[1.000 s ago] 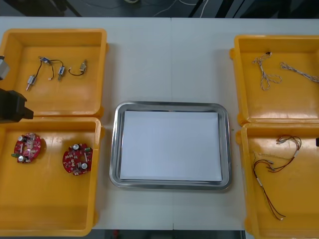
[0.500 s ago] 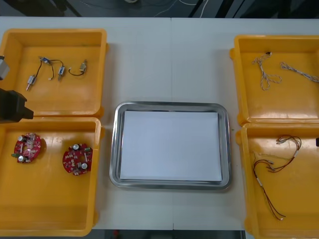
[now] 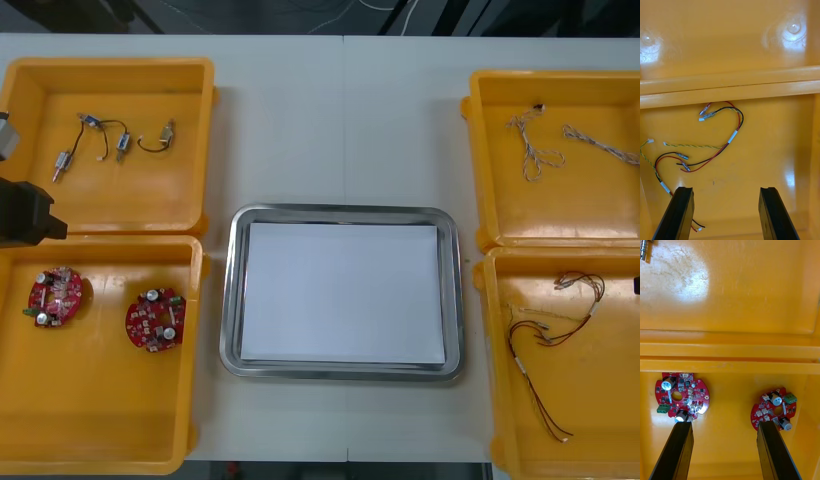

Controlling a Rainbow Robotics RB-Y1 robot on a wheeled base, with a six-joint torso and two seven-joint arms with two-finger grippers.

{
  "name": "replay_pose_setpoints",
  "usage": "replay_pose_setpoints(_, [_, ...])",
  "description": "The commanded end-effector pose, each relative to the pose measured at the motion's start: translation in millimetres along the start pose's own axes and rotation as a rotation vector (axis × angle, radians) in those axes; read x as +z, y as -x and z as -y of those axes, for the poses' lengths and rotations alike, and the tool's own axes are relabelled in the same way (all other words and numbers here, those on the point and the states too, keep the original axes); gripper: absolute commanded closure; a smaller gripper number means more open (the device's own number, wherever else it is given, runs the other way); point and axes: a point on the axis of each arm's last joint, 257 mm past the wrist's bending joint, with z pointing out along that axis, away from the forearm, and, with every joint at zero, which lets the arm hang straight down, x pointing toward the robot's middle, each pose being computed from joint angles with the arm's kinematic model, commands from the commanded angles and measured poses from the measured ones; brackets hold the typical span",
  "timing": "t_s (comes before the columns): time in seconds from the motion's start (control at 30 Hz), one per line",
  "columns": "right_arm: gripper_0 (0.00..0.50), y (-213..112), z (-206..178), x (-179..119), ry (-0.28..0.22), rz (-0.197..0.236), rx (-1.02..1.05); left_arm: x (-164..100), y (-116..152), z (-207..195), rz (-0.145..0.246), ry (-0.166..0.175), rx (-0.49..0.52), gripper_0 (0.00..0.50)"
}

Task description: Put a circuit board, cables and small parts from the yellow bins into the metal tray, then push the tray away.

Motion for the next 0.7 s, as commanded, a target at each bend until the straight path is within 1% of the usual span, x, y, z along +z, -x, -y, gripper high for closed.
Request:
replay_pose_setpoints(0.03, [0.0,10.5,4.7,-8.1,-0.022,0.016,-0.026,-11.1,9.0,5.0,0.032,0.011,-0.047,0.0])
replay_pose_setpoints(0.7, [0.0,10.5,4.7,-8.1,-0.022,0.016,-0.026,-11.1,9.0,5.0,0.032,0.011,-0.047,0.0])
